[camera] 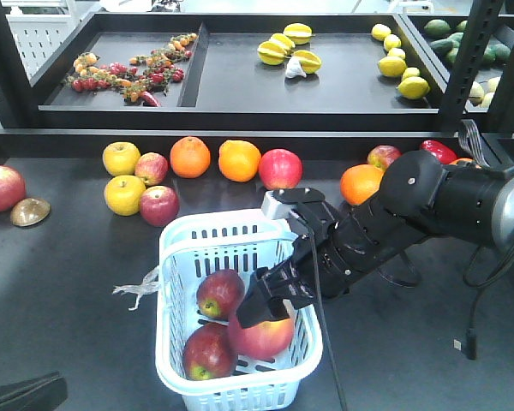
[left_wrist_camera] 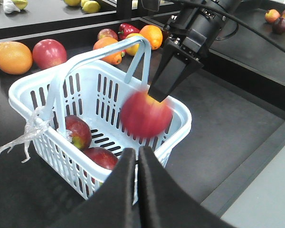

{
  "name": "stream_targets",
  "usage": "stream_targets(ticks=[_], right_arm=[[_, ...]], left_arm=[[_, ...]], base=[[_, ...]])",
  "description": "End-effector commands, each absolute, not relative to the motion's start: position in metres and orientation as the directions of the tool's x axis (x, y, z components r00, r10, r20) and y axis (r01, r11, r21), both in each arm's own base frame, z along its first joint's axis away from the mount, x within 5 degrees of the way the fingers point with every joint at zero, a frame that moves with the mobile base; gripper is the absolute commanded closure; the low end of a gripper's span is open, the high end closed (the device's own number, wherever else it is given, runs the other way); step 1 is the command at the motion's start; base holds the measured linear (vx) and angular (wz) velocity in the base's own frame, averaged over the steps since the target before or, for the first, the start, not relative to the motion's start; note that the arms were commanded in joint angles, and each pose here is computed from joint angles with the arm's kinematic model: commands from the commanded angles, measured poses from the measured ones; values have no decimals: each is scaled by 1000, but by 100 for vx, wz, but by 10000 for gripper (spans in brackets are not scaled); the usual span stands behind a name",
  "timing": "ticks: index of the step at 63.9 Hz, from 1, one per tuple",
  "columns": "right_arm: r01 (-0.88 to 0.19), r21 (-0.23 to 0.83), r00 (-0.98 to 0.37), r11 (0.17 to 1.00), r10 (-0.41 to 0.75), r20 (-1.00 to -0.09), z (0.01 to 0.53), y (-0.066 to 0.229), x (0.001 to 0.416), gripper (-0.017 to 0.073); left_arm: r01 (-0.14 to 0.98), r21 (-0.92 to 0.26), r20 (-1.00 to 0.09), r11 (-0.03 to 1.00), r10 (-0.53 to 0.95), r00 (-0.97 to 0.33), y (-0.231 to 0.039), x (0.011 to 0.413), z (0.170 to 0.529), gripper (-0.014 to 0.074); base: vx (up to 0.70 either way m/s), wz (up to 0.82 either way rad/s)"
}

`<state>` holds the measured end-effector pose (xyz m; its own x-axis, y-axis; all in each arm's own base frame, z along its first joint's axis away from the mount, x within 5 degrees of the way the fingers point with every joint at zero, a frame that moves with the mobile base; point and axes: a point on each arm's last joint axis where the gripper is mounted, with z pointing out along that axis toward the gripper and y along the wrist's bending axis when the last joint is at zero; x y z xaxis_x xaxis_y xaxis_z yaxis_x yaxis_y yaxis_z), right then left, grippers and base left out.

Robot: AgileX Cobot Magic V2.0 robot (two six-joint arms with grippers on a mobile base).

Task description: Pick three apples into basket with both arms

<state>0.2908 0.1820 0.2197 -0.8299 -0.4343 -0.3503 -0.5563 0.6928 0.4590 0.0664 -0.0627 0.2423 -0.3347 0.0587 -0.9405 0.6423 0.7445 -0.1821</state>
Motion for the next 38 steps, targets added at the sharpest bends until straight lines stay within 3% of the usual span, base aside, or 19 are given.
stream_targets(ticks=[1, 14, 22, 28, 38], right_arm=[[-575, 466, -811, 673, -392, -434, 245, 184, 292, -167], [-570, 462, -812, 679, -379, -445, 246, 184, 294, -116], [-575, 469, -810, 671, -385, -442, 251, 183, 290, -17], [-584, 470, -804, 662, -389, -450, 258, 182, 286, 133], [-624, 443, -769, 644, -404, -496, 279, 177, 275, 506]], left_arm=[[621, -198, -952, 759, 3, -307, -62, 70, 253, 600], [621, -198, -952, 759, 3, -307, -62, 70, 253, 600], [621, -198, -952, 759, 3, -307, -62, 70, 253, 600], [621, -198, -952, 759, 3, -307, -62, 70, 253, 600], [621, -198, -952, 759, 3, -307, -62, 70, 253, 600]], base=[[0, 0], [0, 0], [0, 0], [0, 0], [0, 0]])
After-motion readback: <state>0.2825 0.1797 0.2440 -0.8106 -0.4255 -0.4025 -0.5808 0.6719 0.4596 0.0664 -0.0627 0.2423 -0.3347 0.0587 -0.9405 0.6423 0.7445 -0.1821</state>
